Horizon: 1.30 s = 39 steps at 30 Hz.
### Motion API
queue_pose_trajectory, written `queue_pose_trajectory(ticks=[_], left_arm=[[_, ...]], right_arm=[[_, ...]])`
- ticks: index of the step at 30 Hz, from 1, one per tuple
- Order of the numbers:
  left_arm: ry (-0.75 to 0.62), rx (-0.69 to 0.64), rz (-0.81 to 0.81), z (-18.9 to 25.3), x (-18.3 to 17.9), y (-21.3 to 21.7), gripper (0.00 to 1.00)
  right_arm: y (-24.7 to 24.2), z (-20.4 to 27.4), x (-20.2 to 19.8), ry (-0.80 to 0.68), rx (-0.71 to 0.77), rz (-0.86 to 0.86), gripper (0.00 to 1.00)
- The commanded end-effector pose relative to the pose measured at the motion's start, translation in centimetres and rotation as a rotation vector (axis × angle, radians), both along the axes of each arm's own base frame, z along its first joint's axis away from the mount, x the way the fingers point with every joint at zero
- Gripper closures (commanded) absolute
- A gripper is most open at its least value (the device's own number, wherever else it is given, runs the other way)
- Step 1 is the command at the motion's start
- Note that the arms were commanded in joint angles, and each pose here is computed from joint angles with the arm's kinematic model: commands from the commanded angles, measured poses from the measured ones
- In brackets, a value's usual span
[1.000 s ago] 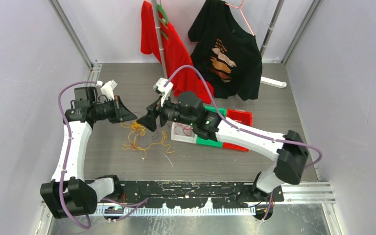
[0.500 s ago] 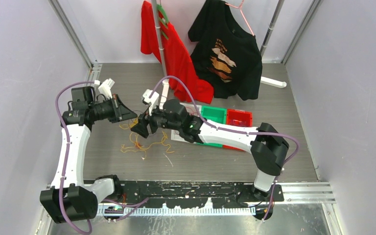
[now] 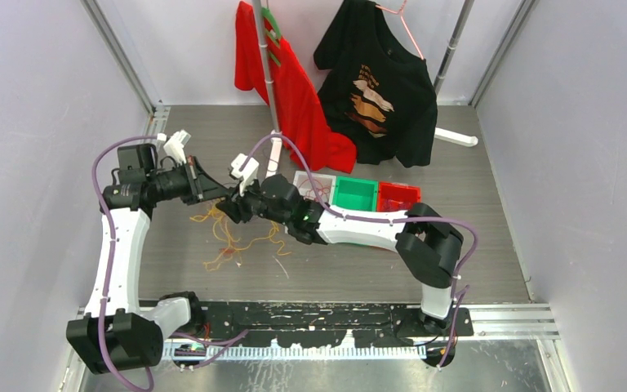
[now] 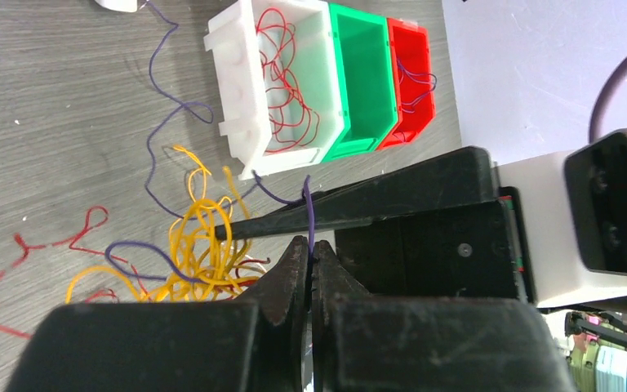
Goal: Untangle the cables
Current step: Untie the cable.
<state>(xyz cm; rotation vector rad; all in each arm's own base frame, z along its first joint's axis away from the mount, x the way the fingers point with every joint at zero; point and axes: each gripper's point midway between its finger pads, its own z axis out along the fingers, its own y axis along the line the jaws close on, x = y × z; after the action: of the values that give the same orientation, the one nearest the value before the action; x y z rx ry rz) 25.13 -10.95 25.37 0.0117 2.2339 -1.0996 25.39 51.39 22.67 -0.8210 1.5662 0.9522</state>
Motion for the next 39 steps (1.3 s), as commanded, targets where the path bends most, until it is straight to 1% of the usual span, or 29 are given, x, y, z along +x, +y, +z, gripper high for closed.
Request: queue_pose_trajectory(ticks=[1, 4, 9, 15, 21, 22, 23, 24, 26, 28, 30, 32, 34, 37, 39], left_arm=[[-0.095, -0.047, -0.028, 3.8, -0.3, -0.6, 1.00], [-0.116, -0.055, -0.030, 4.8, 0.2, -0.6, 1.00], [-0.169, -0.085, -0.031, 7.7, 1.1, -0.8, 1.00], [-0.238, -0.080, -0.024, 9.8, 1.2, -0.8, 1.00], [-0.322, -0.065, -0.013, 13.2, 2.0, -0.4, 1.00], [-0.340, -0.060, -0.013, 13.8, 2.1, -0.3, 1.00], [-0.356, -0.053, -0.015, 14.3, 2.1, -0.2, 1.00], [-0.376, -0.042, -0.020, 14.8, 2.0, -0.2, 1.00], [-0.396, -0.016, -0.029, 14.6, 1.8, -0.1, 1.00], [-0.414, 0.033, -0.040, 13.7, 1.6, 0.2, 1.00], [-0.428, 0.072, -0.060, 13.0, 1.2, 0.3, 1.00], [-0.449, 0.078, -0.092, 13.1, 0.6, 0.1, 1.00], [-0.476, 0.069, -0.117, 13.7, 0.1, -0.2, 1.00], [-0.523, 0.044, -0.159, 15.1, -0.7, -0.8, 1.00], [-0.543, 0.038, -0.169, 15.9, -0.9, -1.0, 1.00]], right_arm=[[1.1, 2.7, -0.5, -0.026, 0.116, 0.002, 0.61], [0.9, 0.5, -1.4, 0.003, 0.098, -0.005, 0.63], [-0.3, -3.1, -1.8, 0.038, 0.076, -0.071, 0.65], [-1.4, -6.0, -2.6, 0.066, 0.031, -0.084, 0.66], [-1.9, -9.3, -3.1, 0.090, -0.037, -0.097, 0.66], [-2.0, -9.6, -3.2, 0.092, -0.044, -0.096, 0.65], [-2.0, -9.7, -3.4, 0.093, -0.049, -0.091, 0.62], [-2.0, -9.4, -3.6, 0.093, -0.045, -0.088, 0.57], [-2.4, -7.6, -3.7, 0.097, -0.026, -0.096, 0.40], [-3.0, -4.7, -3.7, 0.102, 0.004, -0.099, 0.30], [-4.2, -0.3, -3.9, 0.110, 0.067, -0.074, 0.29], [-5.5, 3.0, -3.9, 0.116, 0.101, -0.057, 0.28], [-7.1, 5.3, -3.4, 0.096, 0.099, -0.071, 0.27], [-8.8, 6.4, -2.6, 0.021, 0.036, -0.116, 0.24], [-9.3, 5.7, -2.0, -0.029, -0.039, -0.134, 0.17]])
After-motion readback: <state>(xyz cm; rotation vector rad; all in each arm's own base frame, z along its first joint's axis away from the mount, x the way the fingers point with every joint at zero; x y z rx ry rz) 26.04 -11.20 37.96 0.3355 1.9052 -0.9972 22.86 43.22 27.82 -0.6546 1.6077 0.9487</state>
